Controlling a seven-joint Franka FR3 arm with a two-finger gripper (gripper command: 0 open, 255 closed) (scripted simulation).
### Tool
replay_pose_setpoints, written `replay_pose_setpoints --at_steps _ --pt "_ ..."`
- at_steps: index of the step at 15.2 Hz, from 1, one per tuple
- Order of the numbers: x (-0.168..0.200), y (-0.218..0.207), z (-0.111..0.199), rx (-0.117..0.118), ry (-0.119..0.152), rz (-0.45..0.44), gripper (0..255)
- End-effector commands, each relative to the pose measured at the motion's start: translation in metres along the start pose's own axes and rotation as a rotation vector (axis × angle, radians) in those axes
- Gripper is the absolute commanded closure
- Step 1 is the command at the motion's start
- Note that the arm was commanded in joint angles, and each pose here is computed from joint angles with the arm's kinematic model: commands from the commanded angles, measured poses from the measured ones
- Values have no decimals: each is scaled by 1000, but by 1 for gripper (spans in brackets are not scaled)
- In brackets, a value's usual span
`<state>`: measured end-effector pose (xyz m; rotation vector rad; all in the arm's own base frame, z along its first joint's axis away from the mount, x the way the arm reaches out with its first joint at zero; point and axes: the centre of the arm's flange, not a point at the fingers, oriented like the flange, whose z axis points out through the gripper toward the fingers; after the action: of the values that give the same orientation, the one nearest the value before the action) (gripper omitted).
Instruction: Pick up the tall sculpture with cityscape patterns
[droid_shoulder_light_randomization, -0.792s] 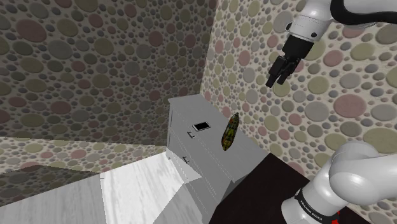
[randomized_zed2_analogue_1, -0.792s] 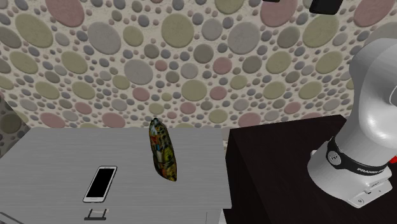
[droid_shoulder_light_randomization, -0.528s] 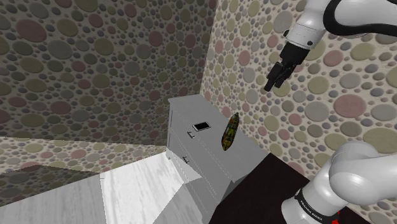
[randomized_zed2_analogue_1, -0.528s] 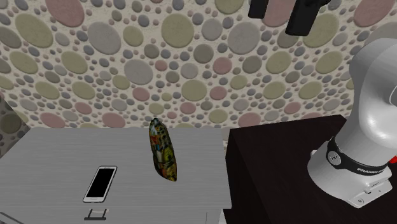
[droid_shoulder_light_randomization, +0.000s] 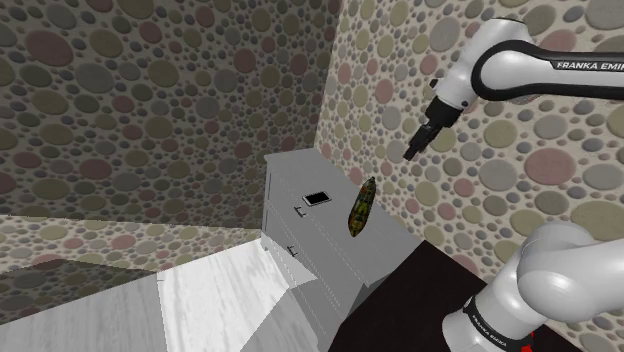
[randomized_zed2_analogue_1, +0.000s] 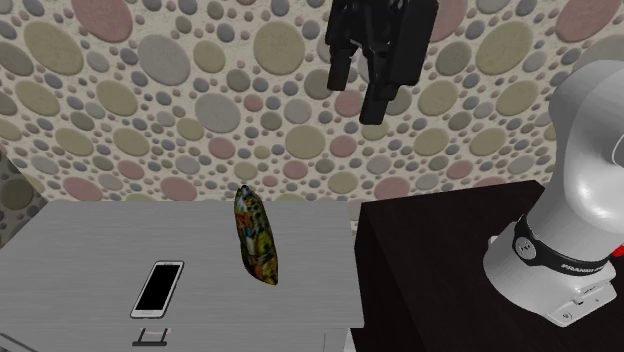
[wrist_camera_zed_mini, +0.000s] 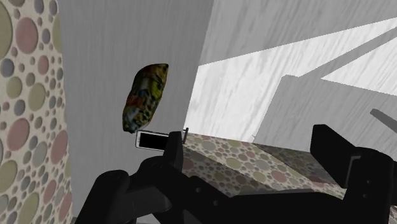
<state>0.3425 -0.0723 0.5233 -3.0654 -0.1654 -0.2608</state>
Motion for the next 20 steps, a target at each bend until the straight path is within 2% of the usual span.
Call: replay_pose_setpoints --at_steps 1,10,20 --pt "1 15 21 3 19 -33 0" --pt "25 88 112 21 93 -168 0" --pt "70 161 212 42 175 -318 0"
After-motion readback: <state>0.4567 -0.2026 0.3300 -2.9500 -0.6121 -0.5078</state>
